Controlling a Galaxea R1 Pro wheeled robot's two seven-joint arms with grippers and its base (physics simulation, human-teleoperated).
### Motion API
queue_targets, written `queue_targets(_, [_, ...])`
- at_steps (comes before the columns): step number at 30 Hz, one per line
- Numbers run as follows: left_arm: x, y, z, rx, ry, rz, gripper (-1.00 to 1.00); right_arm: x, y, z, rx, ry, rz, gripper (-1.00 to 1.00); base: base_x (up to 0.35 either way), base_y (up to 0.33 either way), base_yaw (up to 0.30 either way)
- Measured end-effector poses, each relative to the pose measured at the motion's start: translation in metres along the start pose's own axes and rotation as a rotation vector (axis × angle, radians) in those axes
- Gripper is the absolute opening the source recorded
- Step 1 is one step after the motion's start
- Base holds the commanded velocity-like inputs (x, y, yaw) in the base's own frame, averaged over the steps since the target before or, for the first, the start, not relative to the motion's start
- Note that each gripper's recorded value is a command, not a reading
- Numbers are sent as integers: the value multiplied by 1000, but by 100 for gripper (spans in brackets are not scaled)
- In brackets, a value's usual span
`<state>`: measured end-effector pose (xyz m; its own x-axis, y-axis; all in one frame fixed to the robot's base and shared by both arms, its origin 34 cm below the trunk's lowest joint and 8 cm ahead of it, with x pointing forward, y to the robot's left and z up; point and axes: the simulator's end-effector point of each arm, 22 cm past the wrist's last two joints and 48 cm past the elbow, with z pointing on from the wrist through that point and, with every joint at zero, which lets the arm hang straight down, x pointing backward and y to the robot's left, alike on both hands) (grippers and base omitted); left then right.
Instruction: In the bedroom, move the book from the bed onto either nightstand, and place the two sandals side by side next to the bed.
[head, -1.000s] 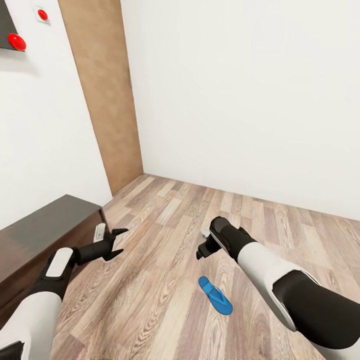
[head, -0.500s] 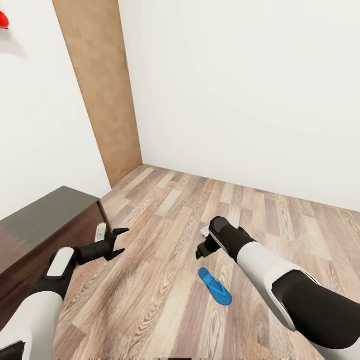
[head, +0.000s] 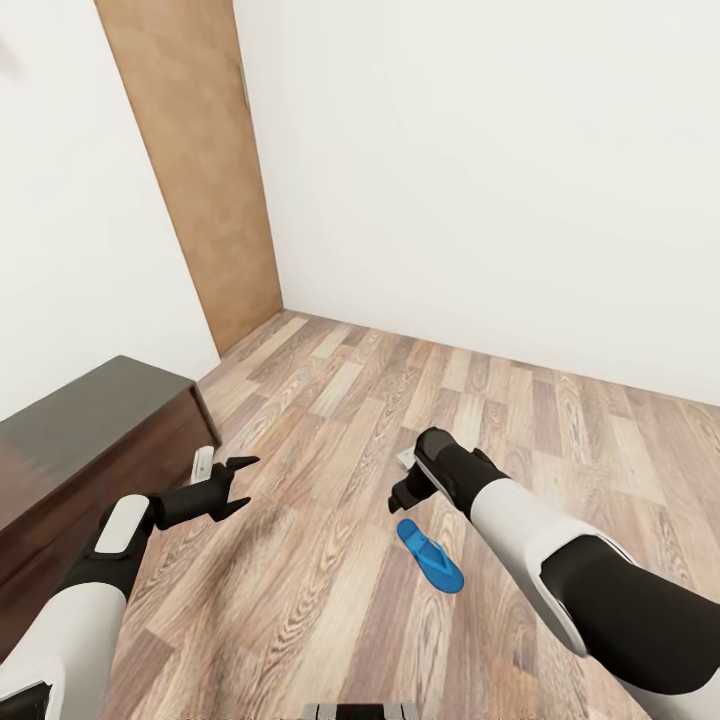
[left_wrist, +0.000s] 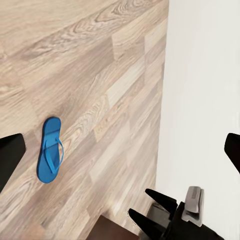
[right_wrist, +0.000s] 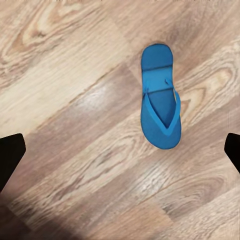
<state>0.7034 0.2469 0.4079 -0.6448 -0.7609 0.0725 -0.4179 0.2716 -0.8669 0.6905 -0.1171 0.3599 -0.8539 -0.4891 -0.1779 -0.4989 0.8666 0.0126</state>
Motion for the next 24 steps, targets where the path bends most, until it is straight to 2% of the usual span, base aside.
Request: queue_targets(24, [2,56,23,-68,24,-55,100,-21,-20,27,7,18,-4,100,0,0,0])
